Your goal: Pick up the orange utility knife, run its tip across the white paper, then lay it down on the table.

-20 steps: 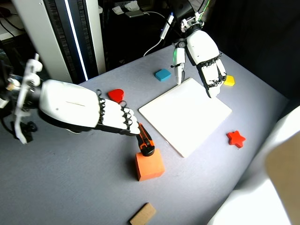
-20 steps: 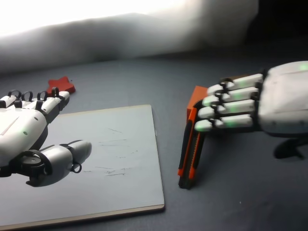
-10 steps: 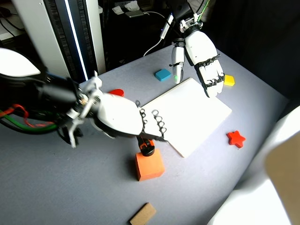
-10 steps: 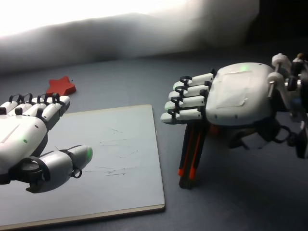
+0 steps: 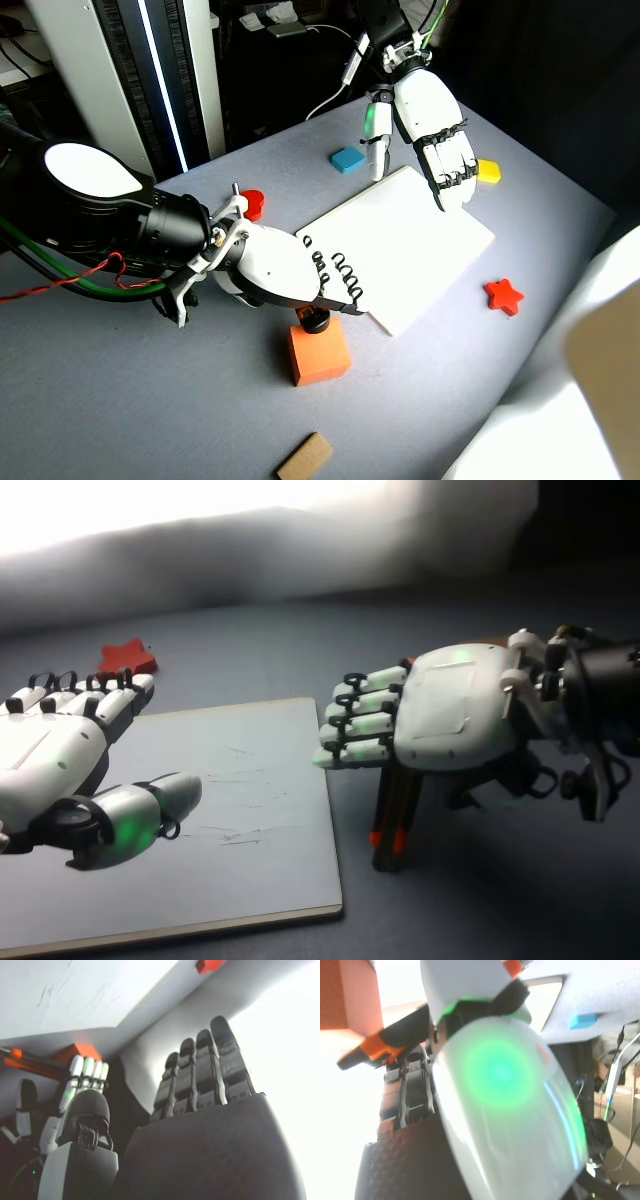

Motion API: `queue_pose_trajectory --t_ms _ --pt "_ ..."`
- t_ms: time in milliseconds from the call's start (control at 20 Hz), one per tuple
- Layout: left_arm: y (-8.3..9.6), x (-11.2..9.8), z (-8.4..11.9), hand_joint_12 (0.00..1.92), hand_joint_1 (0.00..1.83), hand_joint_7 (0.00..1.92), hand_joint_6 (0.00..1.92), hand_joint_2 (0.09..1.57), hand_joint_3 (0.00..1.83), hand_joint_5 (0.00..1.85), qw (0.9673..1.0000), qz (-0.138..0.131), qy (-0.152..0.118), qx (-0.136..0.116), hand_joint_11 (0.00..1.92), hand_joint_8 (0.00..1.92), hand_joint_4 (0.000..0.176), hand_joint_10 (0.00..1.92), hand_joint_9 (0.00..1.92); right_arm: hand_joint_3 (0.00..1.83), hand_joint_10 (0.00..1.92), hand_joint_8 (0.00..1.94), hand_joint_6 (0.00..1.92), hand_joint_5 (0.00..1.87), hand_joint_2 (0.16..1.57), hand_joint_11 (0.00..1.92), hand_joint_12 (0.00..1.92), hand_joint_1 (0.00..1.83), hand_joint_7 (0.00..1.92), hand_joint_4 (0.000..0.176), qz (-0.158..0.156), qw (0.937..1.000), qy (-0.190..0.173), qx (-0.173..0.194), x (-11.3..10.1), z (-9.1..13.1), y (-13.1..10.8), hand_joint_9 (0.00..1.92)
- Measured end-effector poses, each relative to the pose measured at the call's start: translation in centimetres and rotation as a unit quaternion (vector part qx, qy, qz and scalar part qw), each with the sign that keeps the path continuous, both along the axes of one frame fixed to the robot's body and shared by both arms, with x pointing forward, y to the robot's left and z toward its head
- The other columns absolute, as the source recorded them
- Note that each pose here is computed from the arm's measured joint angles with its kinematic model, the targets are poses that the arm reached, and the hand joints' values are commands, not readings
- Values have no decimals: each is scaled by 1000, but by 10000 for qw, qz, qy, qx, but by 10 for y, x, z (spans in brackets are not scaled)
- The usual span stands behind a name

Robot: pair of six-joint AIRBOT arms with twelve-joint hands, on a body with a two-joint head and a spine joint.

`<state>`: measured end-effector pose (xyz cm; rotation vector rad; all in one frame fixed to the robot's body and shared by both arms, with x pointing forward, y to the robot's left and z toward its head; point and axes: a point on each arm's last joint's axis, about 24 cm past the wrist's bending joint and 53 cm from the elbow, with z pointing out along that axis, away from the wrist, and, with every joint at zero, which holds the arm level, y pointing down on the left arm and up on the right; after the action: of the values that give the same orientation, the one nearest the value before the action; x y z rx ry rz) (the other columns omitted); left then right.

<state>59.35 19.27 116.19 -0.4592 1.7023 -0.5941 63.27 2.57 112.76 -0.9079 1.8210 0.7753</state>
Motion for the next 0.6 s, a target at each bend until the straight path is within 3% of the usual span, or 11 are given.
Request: queue_pose_trajectory --t_ms 250,400,600 --pt "0 7 2 487 15 86 0 1316 1 0 10000 61 -45 -43 0 0 0 1 83 0 0 0 0 0 1063 0 0 1103 0 0 96 9999 32 -49 1 -10 11 0" --pt "-8 10 17 491 34 99 0 1321 2 0 9998 57 -195 -67 0 3 0 3 93 15 0 0 0 0 1098 0 0 1116 0 0 99 9998 -104 -154 9 -15 12 0" --pt "-20 10 16 537 66 109 0 1316 0 0 9998 -70 -181 -90 0 4 0 9 110 26 0 0 0 0 1128 0 0 1139 0 0 125 9996 -180 -197 12 -17 15 0"
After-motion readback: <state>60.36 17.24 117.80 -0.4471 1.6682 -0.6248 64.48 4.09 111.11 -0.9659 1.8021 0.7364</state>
